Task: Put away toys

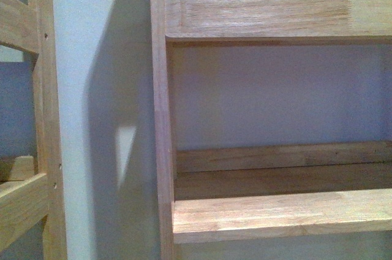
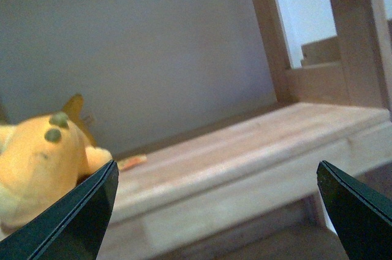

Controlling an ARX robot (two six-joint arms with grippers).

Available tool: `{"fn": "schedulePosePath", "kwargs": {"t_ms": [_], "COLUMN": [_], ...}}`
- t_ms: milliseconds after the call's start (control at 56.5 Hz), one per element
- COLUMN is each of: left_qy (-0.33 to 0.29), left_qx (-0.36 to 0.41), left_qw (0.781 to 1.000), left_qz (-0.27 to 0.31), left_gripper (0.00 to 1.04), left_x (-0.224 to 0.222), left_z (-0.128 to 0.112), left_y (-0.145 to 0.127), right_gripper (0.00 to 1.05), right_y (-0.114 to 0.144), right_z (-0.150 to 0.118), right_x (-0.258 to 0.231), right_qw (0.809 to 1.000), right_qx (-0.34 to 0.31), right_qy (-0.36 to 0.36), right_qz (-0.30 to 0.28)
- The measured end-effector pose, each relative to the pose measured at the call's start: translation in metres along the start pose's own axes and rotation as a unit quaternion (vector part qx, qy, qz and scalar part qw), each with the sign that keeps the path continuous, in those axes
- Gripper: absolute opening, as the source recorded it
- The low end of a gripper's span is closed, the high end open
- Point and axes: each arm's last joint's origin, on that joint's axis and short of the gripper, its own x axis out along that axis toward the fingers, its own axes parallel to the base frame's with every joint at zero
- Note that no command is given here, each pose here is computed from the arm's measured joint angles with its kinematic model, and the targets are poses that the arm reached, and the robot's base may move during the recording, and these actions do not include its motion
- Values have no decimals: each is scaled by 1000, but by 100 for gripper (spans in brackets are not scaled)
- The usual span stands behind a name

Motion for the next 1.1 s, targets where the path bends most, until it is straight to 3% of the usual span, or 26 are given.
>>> {"fn": "schedulePosePath", "kwargs": {"t_ms": [195, 318, 460, 690, 955, 1096], "left_qy": [0, 0, 0, 0, 0, 0], "left_qx": [0, 0, 0, 0, 0, 0], "left_qw": [1000, 1000, 1000, 1000, 1000, 1000], "left_qz": [0, 0, 0, 0, 0, 0], "left_gripper": [98, 98, 98, 98, 98, 98], "left_x": [0, 0, 0, 0, 0, 0], "left_z": [0, 0, 0, 0, 0, 0], "left_y": [0, 0, 0, 0, 0, 0], "right_gripper": [98, 98, 98, 98, 98, 78], "right_y": [-28, -32, -35, -48, -49, -55], "right_z": [-36, -56, -97, -149, -154, -164], "right_x": [-55, -76, -92, -114, -115, -119], "right_qw": [999, 999, 995, 991, 991, 969], "right_qx": [2, 14, 21, 8, 4, -86], "right_qy": [32, 39, 98, 131, 135, 204], "right_qz": [-11, 9, 29, 18, 21, 108]}}
